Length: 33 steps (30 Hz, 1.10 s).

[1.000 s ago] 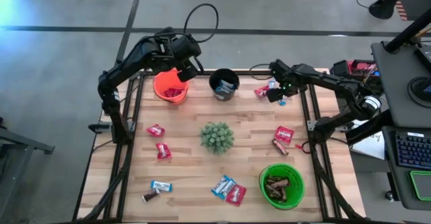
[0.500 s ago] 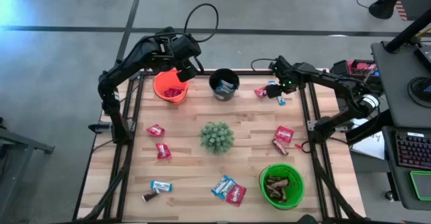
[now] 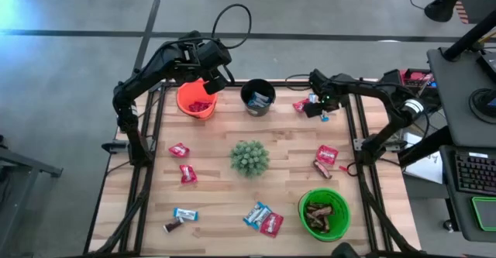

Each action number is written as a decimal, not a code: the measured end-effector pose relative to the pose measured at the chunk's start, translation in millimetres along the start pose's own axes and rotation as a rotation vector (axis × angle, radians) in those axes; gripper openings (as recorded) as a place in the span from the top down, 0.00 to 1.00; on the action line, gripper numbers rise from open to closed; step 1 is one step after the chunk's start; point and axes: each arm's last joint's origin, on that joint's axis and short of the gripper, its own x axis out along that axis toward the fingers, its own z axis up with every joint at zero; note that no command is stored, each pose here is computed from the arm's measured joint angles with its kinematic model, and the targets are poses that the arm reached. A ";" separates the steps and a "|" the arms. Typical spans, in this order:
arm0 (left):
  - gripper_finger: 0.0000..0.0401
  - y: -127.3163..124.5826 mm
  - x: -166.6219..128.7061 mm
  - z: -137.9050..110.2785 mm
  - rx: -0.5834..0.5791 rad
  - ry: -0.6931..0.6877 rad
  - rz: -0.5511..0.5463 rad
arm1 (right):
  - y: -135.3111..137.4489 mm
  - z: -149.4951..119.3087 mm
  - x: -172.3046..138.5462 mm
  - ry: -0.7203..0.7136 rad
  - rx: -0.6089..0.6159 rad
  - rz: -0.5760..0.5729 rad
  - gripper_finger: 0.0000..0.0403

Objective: Organize candy in baskets
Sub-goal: Put the white chocolate bar into the black bucket

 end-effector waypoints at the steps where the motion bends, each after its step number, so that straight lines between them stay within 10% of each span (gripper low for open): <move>1: 0.59 0.0 0.0 0.0 0.000 0.000 0.000 | 0.1 0.2 1.4 0.005 0.000 -0.002 0.55; 19: 0.59 0.0 0.0 0.0 0.000 0.000 0.000 | 0.2 2.7 20.5 0.071 0.017 -0.057 0.58; 33: 0.59 0.0 0.0 0.0 0.000 0.000 0.000 | -5.4 4.0 21.0 0.079 0.056 -0.064 0.88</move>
